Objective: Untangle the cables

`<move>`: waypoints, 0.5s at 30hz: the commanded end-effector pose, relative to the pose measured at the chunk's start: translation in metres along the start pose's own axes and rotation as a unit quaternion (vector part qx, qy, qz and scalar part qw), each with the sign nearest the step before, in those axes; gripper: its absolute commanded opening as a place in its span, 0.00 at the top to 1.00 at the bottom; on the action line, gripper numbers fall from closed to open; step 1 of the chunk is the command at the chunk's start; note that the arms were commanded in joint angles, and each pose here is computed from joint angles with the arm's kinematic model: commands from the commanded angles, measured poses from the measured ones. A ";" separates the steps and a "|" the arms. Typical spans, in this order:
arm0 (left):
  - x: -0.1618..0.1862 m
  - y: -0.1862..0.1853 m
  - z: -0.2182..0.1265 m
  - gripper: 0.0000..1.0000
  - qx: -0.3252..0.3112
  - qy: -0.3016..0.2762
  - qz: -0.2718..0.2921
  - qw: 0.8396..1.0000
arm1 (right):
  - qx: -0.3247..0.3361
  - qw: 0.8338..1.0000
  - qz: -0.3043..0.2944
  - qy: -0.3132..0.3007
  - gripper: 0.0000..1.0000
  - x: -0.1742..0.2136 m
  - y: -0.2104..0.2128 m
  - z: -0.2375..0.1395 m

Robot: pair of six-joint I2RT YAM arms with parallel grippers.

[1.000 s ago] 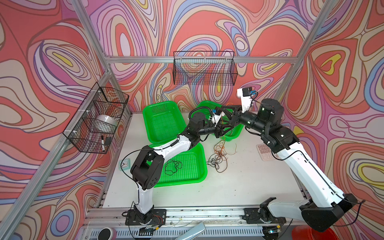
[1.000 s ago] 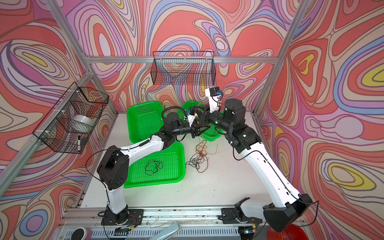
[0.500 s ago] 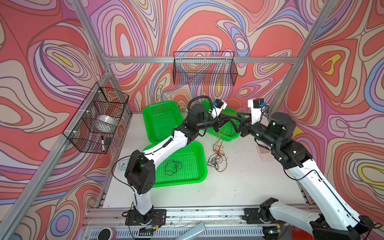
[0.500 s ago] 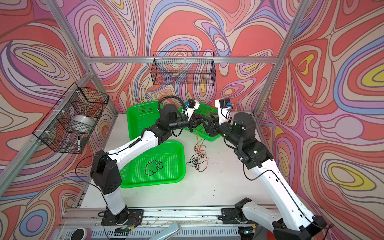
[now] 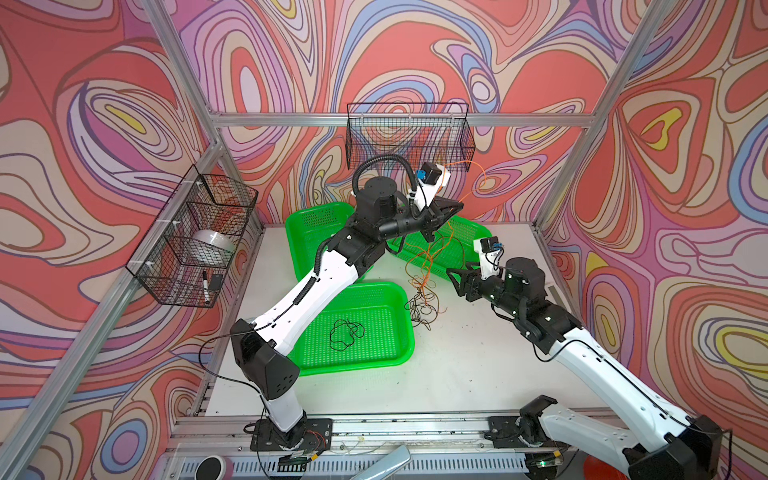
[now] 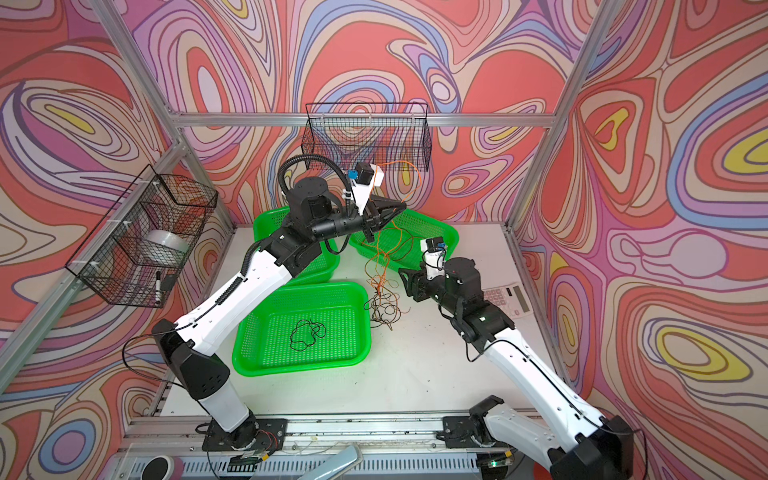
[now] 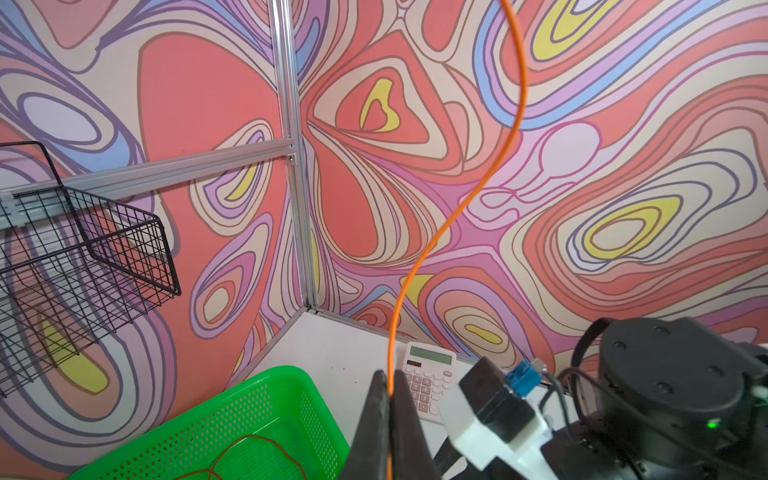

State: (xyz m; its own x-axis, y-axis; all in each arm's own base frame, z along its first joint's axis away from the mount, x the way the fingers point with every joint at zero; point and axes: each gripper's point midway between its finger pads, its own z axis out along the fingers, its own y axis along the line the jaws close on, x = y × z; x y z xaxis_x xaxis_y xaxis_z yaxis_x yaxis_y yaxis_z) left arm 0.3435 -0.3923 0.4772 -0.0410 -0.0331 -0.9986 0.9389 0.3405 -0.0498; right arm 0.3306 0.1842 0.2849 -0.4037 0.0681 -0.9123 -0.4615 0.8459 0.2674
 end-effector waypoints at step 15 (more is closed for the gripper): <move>-0.021 -0.025 0.011 1.00 0.028 0.000 -0.005 1.000 | 0.043 0.971 0.203 0.115 0.50 0.110 -0.034 0.097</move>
State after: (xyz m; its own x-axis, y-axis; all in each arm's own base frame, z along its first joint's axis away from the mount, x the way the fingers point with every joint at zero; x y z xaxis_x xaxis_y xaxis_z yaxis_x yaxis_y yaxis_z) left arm 0.3271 -0.4129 0.4871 -0.0713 -0.0287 -0.9970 0.9537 0.2909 -0.0766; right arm 0.3831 0.2216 0.1750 -0.6653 0.2586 -0.7003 -0.2614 0.7980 0.5430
